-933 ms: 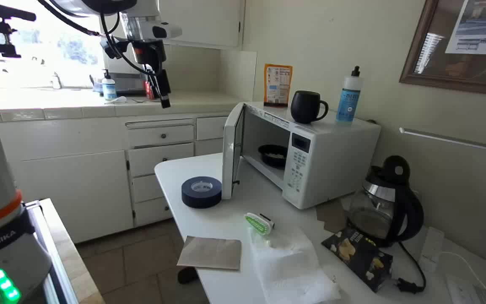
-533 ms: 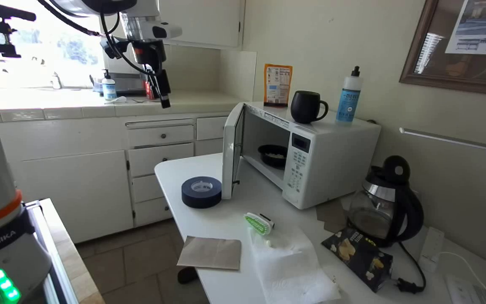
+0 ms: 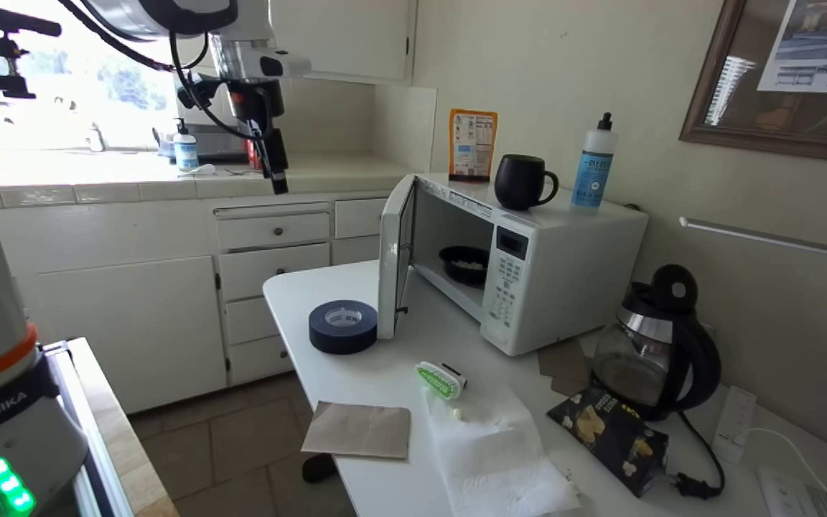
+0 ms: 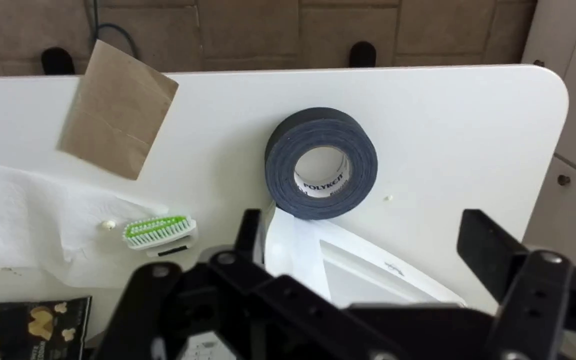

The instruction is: Move the tape to the left

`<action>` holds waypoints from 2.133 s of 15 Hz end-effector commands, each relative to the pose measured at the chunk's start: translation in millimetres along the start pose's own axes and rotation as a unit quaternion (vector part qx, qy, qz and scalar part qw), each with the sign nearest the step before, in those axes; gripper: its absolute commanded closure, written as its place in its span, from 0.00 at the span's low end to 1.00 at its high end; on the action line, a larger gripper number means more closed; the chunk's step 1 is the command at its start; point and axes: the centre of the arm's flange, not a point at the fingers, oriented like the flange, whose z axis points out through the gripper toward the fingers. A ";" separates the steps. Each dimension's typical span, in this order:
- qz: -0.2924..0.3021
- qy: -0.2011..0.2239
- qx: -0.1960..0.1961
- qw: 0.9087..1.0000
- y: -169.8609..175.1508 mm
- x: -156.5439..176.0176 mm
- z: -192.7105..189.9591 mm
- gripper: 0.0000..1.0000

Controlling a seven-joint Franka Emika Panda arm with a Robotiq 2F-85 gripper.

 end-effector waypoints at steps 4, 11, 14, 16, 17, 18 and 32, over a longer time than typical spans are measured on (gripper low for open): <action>0.122 0.005 -0.031 0.992 -22.5 22.3 117.8 0.00; 0.210 0.039 -0.070 0.974 -12.5 44.2 220.2 0.00; 0.207 0.035 -0.063 0.976 8.2 38.7 179.4 0.00; 0.212 0.040 -0.063 0.974 9.6 44.3 178.7 0.00; 0.211 0.041 -0.063 0.975 8.5 44.9 178.0 0.00; 0.211 0.042 -0.063 0.975 7.3 44.7 177.8 0.00; 0.262 0.015 -0.090 0.961 -23.8 89.9 278.3 0.00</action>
